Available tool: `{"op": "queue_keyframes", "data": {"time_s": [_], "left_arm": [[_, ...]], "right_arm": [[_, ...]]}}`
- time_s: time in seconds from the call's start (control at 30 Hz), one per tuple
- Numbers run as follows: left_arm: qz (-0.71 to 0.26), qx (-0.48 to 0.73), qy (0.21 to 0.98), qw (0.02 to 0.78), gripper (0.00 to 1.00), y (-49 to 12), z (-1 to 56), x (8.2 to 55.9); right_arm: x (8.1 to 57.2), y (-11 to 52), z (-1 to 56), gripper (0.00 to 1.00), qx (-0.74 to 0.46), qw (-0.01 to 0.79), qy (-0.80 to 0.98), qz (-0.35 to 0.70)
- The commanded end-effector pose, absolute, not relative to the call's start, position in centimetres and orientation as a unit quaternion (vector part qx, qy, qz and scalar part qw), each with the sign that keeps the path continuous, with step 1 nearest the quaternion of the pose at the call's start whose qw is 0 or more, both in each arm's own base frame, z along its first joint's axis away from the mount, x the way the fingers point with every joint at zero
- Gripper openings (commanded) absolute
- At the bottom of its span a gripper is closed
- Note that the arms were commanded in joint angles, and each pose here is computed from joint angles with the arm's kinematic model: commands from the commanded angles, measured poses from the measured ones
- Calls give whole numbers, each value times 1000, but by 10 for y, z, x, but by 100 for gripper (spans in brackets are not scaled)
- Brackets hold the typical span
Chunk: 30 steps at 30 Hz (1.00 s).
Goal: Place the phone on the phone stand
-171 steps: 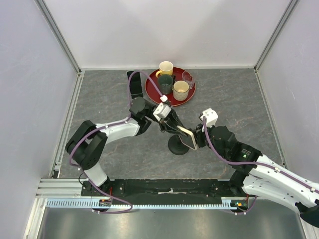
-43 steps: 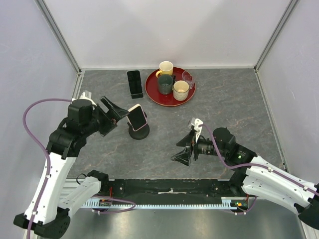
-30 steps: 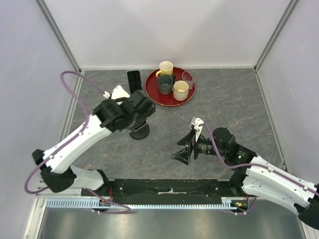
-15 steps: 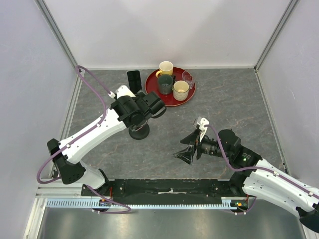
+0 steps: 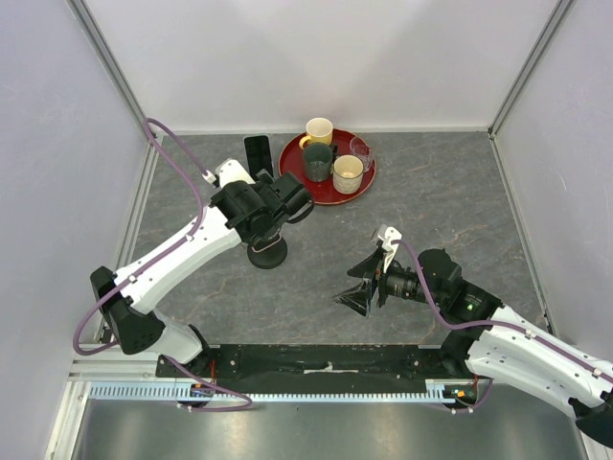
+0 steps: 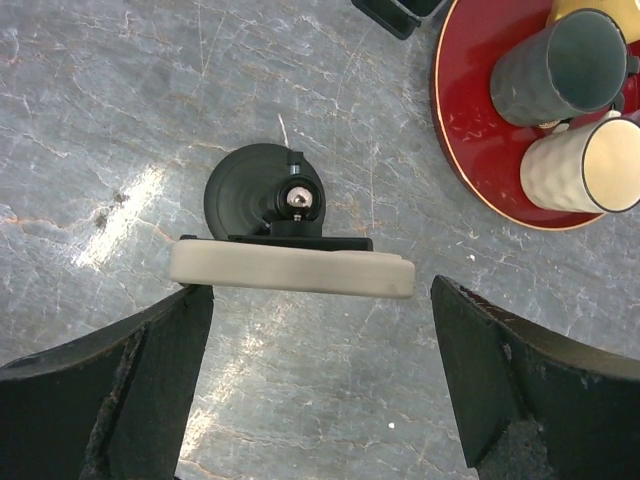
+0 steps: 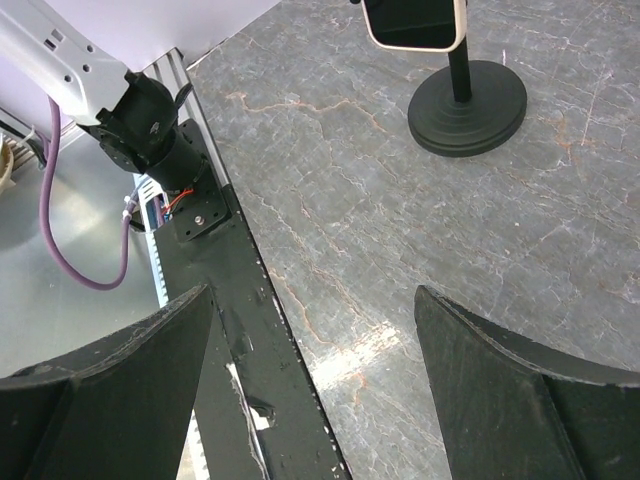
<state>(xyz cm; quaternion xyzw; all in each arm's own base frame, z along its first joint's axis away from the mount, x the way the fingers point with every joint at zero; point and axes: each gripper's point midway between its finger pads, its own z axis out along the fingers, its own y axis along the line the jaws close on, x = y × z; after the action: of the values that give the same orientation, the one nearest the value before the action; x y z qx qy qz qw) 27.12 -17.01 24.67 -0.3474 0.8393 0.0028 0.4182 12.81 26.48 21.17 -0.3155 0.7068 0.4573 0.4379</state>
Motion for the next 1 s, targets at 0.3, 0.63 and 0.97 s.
{"op": "queue_keyframes", "data": {"time_s": [0.3,0.63,0.97], "left_arm": [[139,-255,856,427,96,-119,252,255],[96,-194,867,449,96,-111,259,246],[69,-188,861,468,95,-127,253,261]], "right_arm": [[133,268,222,88,-309,454,697,462],[135,277,219,89,-314,448,691,473],[135,276,220,88,-307,449,692,475]]}}
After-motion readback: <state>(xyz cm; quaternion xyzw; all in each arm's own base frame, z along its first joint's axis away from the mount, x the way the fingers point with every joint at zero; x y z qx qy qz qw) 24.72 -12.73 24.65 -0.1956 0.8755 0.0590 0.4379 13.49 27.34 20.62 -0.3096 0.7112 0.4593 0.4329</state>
